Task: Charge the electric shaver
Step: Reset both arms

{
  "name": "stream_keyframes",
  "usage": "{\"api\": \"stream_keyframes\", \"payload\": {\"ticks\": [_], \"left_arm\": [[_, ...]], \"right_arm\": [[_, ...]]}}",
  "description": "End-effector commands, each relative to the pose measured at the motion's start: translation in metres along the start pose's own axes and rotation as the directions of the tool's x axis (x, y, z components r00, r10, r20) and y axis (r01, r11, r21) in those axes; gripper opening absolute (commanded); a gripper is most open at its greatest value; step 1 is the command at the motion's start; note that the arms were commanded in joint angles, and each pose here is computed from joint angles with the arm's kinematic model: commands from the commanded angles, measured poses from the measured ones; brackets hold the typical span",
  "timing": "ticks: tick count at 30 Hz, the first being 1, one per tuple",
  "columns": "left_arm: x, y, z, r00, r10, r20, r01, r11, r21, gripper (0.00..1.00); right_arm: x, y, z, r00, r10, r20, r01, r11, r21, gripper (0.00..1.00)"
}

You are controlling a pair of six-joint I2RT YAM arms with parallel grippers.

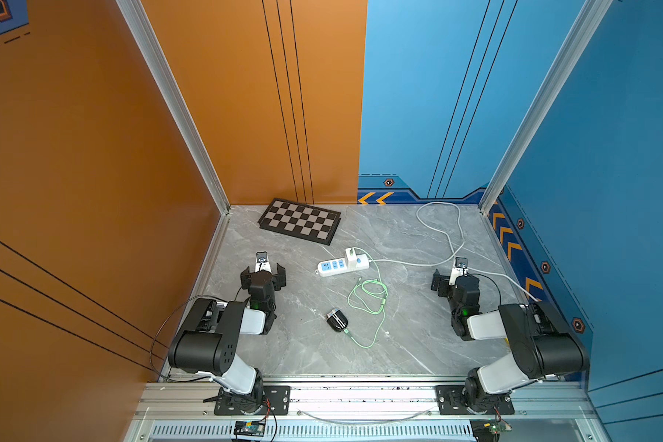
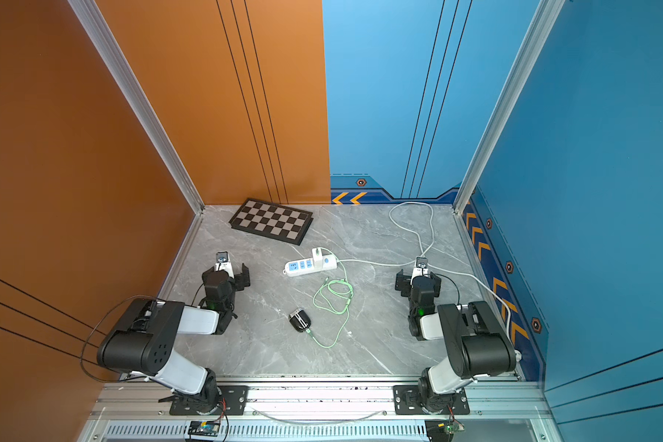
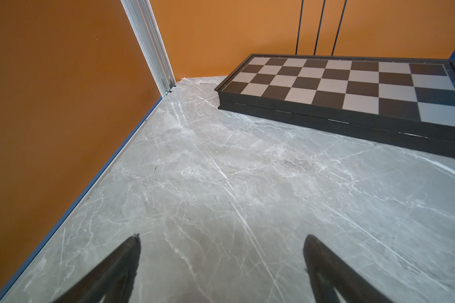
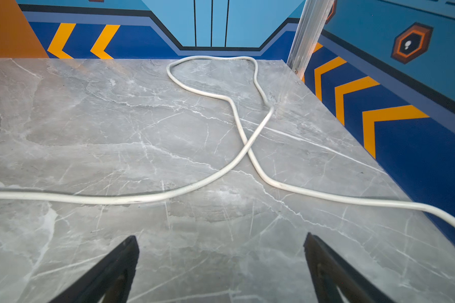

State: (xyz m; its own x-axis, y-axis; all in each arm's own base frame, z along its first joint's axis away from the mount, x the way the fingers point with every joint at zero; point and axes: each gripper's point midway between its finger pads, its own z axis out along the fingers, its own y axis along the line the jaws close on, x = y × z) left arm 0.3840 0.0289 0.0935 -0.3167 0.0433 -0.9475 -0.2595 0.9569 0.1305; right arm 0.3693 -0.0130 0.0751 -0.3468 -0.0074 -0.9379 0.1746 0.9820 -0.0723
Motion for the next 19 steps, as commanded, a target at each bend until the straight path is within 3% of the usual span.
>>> {"api": "stream_keyframes", "payload": {"ticks": [1, 19], "left_arm": [[-0.004, 0.000, 0.003, 1.000, -0.020, 0.005, 0.020, 1.000, 0.002, 0.98], [-0.004, -0.003, 0.003, 1.000, -0.013, 0.004, 0.013, 1.000, 0.014, 0.98]], "right_arm": [[-0.028, 0.002, -0.001, 0.994, 0.013, 0.107, -0.013, 1.000, -0.004, 1.00], [-0.028, -0.018, 0.005, 0.994, 0.070, 0.083, -0.077, 0.993, 0.087, 1.00]]}}
